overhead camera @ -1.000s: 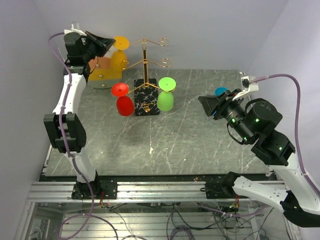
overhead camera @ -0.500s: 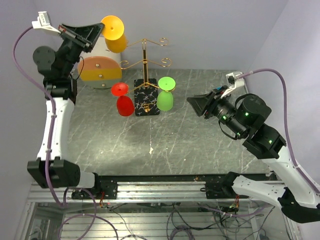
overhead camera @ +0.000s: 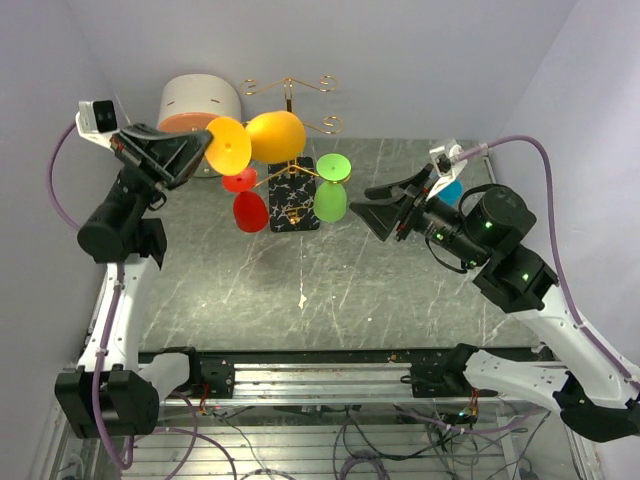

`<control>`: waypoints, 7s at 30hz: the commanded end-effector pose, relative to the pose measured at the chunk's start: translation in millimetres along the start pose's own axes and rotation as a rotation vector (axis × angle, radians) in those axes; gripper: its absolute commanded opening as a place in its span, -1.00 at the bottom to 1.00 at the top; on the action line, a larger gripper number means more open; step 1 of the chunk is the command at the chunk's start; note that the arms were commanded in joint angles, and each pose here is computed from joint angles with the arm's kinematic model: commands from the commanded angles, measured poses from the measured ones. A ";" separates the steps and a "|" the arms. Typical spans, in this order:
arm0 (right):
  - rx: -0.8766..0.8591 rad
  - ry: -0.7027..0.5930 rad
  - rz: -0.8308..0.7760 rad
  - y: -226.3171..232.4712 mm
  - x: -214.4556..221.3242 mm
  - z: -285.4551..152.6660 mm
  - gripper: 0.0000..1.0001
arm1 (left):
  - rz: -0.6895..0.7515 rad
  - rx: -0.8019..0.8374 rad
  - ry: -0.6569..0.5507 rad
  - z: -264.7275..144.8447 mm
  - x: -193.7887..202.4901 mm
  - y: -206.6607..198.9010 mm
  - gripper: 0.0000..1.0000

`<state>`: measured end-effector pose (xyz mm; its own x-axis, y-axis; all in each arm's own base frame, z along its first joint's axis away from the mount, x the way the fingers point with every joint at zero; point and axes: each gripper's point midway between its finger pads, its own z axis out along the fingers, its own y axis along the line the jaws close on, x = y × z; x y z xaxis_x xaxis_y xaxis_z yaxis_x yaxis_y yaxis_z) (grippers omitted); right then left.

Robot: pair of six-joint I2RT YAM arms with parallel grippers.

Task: Take the wine glass off the wine glass rack

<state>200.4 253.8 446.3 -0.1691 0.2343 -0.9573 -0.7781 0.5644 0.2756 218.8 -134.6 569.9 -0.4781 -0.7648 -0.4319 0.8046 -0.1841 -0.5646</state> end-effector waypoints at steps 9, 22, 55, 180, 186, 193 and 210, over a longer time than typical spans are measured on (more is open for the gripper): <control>-0.207 -0.036 -0.211 29.1 -12.9 11.8 0.61 | 0.065 0.292 0.191 -48.6 76.4 -104.9 -0.86; -0.661 -0.017 -0.185 96.9 -4.5 21.7 0.59 | 0.056 0.301 0.179 -69.8 96.1 -121.5 -0.86; -1.003 -0.020 -0.117 136.1 0.8 -1.6 -1.00 | 0.048 0.267 0.109 -82.1 99.0 -114.2 -0.86; 0.782 0.654 0.153 -248.8 73.8 8.7 -0.57 | 0.673 -1.255 0.151 -254.6 64.9 143.5 -0.09; 0.476 0.469 0.150 -175.8 49.9 5.0 -0.33 | 0.622 -1.158 0.093 -213.1 51.1 140.3 0.15; 0.346 0.364 0.129 -132.9 46.9 -21.7 -0.31 | 0.488 -1.205 0.138 -168.4 26.6 182.1 0.21; 0.331 0.293 0.063 -112.6 36.2 -50.1 -0.32 | 0.161 -1.157 0.012 -160.7 -4.9 242.5 0.18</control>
<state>252.8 157.0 370.7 -0.4456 0.0722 -0.8923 -0.5063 0.8017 0.3177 357.6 -72.8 303.8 -0.4217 -0.6835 -0.5958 -0.0264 0.6661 -0.7454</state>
